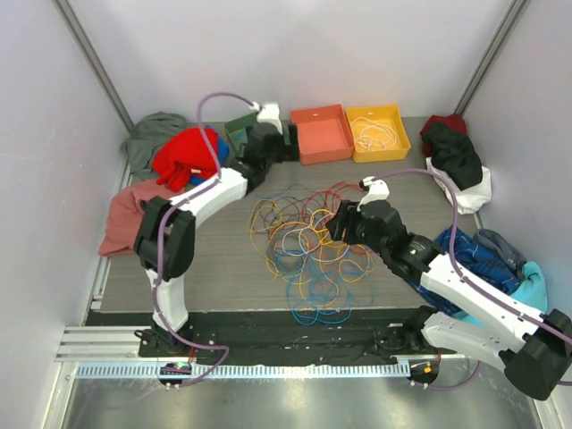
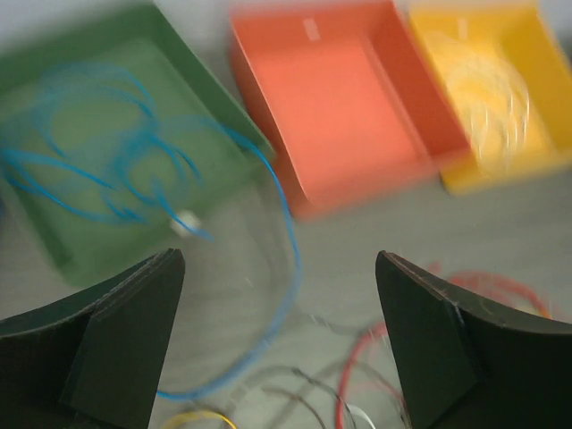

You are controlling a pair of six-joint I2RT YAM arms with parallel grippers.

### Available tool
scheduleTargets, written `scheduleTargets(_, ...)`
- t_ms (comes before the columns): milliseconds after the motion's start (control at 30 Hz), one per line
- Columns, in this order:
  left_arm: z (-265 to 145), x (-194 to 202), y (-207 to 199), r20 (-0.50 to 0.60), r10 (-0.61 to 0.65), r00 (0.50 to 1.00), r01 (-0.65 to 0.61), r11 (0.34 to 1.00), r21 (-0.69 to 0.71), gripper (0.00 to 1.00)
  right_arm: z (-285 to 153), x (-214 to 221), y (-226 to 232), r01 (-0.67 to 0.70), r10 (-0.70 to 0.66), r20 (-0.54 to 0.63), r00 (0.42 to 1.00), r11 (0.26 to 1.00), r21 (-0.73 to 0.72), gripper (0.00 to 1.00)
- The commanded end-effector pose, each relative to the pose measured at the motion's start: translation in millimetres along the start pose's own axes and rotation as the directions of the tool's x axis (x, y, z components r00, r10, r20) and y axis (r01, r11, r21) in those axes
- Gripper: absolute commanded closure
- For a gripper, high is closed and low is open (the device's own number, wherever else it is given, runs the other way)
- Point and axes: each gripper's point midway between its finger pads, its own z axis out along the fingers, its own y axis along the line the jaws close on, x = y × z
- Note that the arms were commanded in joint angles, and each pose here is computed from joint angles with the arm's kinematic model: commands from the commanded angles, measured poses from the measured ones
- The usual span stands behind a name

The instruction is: Untangle the cables

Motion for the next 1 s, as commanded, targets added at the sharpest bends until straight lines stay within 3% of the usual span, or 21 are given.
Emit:
scheduleTargets(0,11,80,-37,-0.145,-0.045,0.988,0.061,0.993,0.106,0.1,-17,-40,5,-0.002,0.002,0.12,0.993,1.0,0.0,0.4)
scheduleTargets(467,65,127,-31,-0.211,-0.009,0.977,0.022,0.998,0.057,0.23,-27,-45,-9,0.01,-0.019,0.146,0.989,0.998,0.061,0.4)
scheduleTargets(633,72,144,-29,-0.249,-0.007,0.968,0.022,0.998,0.057,0.34,-24,-43,-13,0.034,-0.046,0.137,0.99,0.996,0.086,0.4)
scheduleTargets(867,73,156,-25,-0.274,-0.005,0.962,0.019,0.999,0.049,0.38,-21,-42,-14,0.038,-0.05,0.13,0.99,0.995,0.092,0.4)
scheduleTargets(967,72,156,-24,-0.277,0.0,0.961,0.014,0.999,0.049,0.53,-22,-42,-15,0.037,-0.049,0.131,0.99,0.995,0.093,0.4)
